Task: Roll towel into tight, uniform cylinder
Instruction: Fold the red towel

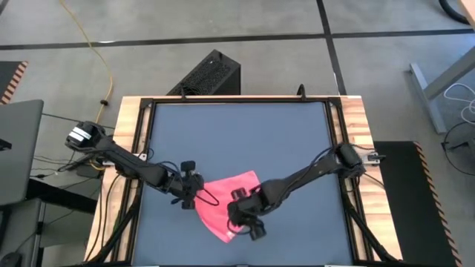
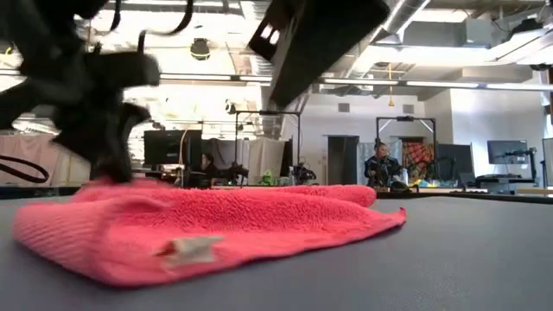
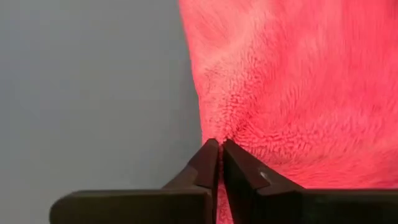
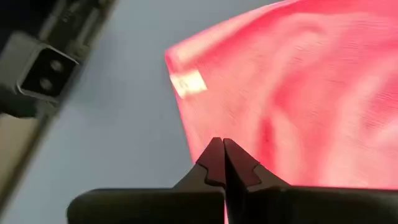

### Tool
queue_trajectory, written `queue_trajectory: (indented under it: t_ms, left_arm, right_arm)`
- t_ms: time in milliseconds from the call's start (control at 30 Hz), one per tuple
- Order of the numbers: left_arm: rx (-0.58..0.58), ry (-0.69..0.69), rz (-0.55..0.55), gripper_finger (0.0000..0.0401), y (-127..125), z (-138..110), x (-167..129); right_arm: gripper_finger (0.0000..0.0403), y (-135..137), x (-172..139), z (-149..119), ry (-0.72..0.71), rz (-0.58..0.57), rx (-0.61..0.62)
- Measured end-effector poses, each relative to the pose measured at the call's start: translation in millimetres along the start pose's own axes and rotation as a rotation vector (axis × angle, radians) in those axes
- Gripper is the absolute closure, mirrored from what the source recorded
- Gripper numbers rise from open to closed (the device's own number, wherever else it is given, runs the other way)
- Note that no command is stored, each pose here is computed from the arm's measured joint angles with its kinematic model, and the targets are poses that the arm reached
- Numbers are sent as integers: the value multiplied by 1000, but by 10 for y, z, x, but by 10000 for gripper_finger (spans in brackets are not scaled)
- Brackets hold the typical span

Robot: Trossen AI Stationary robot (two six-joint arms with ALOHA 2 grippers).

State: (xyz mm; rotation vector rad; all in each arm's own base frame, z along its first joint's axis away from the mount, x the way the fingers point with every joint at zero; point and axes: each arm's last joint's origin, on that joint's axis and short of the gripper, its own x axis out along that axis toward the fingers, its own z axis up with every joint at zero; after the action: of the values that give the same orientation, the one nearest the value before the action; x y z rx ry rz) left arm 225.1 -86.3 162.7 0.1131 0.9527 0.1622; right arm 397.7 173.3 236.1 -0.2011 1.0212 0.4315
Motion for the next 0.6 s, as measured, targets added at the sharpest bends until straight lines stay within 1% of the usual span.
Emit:
queue_trajectory:
  t_ms: [100, 167, 233, 333, 467, 533, 600]
  left_arm:
    - [27, -39, 76, 399, 75, 113, -193]
    - [13, -72, 86, 400, 134, 168, -311]
    - [-17, -90, 81, 401, 186, 162, -384]
    - [-71, -71, 91, 401, 246, 54, -381]
    - [-132, -34, 107, 401, 277, -112, -290]
    - [-158, -27, 110, 401, 292, -165, -245]
    - [-187, -26, 108, 401, 303, -176, -229]
  right_arm:
    - [394, -114, -327, -36, 4, -82, 1]
    - [394, -204, -462, -120, -1, -105, 19]
    - [394, -301, -513, -257, -13, -124, 51]
    - [394, -418, -494, -531, -70, -147, 136]
    - [387, -482, -300, -918, -198, -156, 268]
    - [378, -508, -190, -1066, -253, -160, 293]
    - [367, -550, -127, -1139, -330, -172, 300]
